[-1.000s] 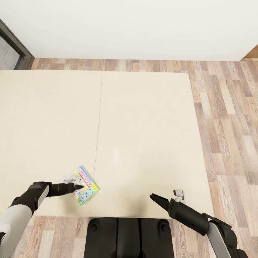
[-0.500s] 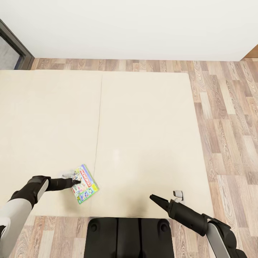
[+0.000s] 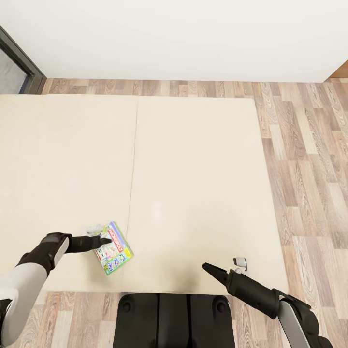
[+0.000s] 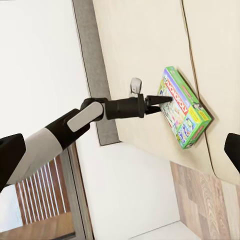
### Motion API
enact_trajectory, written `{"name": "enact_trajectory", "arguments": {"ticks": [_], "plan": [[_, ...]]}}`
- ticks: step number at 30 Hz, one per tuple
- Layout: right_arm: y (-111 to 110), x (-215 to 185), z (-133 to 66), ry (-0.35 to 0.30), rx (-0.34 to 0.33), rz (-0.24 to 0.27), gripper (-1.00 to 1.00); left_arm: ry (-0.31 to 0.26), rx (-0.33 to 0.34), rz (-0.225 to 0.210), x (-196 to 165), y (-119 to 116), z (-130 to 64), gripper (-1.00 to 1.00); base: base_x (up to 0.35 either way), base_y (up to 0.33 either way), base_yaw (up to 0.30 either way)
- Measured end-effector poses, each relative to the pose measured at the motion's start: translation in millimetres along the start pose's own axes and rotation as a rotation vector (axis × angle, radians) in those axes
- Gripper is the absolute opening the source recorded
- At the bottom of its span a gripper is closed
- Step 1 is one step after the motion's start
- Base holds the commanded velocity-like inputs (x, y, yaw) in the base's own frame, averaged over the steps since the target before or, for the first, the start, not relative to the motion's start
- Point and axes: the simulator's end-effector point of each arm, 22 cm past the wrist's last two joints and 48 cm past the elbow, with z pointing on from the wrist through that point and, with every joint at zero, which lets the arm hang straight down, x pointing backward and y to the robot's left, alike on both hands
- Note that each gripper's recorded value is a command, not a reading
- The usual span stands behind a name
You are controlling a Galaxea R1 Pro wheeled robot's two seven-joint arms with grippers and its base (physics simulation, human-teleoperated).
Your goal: Put all the toys in the child's room - the three board games (two on the bed and one on the table), the two jigsaw puzzles on the table, and the tennis ball on the table - inside the toy box on the table in the child's room.
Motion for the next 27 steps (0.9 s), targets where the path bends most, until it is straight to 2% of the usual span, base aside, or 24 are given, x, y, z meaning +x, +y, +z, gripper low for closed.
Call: {"name": "enact_trajectory", "arguments": {"ticks": [5,17,20,27], "plan": [[0.5,0.4,-0.4,0.0,0.0,-0.002,1.0,0.001,-0.014,-0.018,0.4,-0.7,1.3,1.0,0.0,0.0,0.0],[-5.2,0.3,-1.1,0.002,0.025,-0.003,1.0,0.0,-0.016,-0.003,-0.4,-0.5,1.0,1.0,0.0,0.0,0.0],[-6.9,0.3,-1.3,0.002,0.033,-0.003,1.0,0.022,-0.036,-0.026,0.4,-0.8,0.0,1.0,0.0,0.0,0.0],[-8.2,0.0,-1.6,0.003,0.037,-0.003,1.0,0.026,-0.043,-0.005,-1.0,-1.0,-0.5,1.0,0.0,0.0,0.0]]}}
